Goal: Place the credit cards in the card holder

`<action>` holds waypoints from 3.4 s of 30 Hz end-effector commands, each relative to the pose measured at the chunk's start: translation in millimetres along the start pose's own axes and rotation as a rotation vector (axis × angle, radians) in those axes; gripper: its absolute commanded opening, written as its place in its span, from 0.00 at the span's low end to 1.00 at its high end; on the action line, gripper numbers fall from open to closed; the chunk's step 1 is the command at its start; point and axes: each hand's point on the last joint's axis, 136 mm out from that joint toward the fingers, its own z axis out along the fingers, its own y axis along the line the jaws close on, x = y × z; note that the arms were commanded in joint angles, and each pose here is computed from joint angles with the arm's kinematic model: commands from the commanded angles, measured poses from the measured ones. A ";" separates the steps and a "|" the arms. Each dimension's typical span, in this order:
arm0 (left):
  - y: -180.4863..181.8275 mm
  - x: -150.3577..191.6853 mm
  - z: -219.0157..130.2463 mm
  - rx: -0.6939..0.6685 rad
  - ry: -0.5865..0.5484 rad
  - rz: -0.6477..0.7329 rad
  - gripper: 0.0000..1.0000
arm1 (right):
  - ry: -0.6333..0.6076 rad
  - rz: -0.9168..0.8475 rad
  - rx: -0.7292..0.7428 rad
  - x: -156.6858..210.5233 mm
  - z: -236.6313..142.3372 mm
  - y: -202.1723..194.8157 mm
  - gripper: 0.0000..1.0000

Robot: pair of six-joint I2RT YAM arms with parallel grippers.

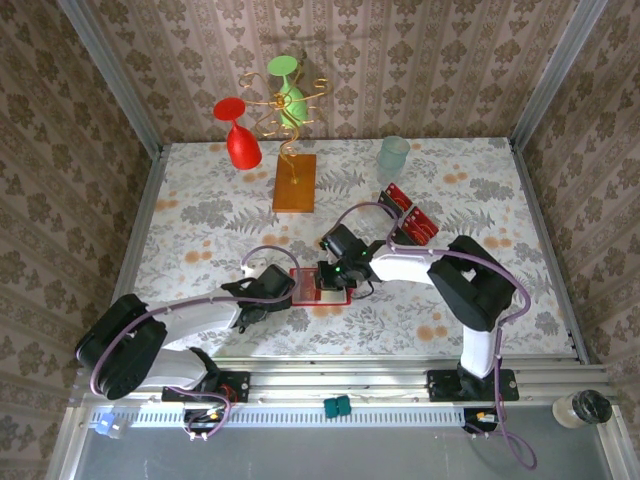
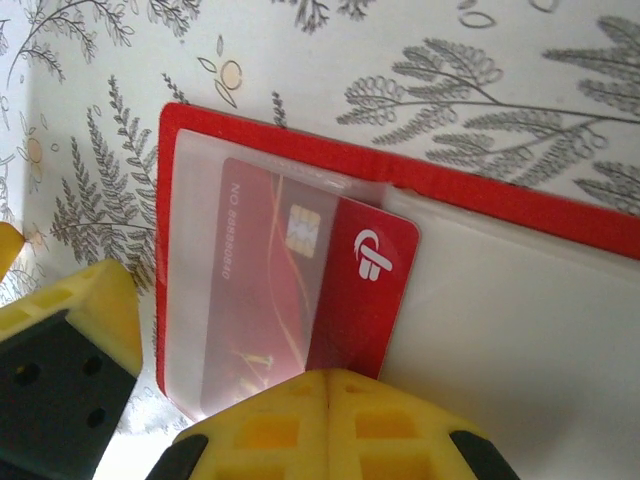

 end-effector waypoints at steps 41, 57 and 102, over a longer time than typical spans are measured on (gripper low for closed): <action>6.8 -13.6 12.6 -0.016 0.051 -0.005 0.98 | 0.036 -0.081 0.088 -18.0 2.4 2.5 0.01; -1.7 -8.8 18.3 0.001 0.072 0.006 0.97 | 0.037 -0.079 0.022 -24.1 2.2 21.9 0.00; -7.6 -15.2 6.1 0.037 0.044 -0.008 0.97 | 0.028 -0.122 0.058 -11.2 -24.1 24.3 0.09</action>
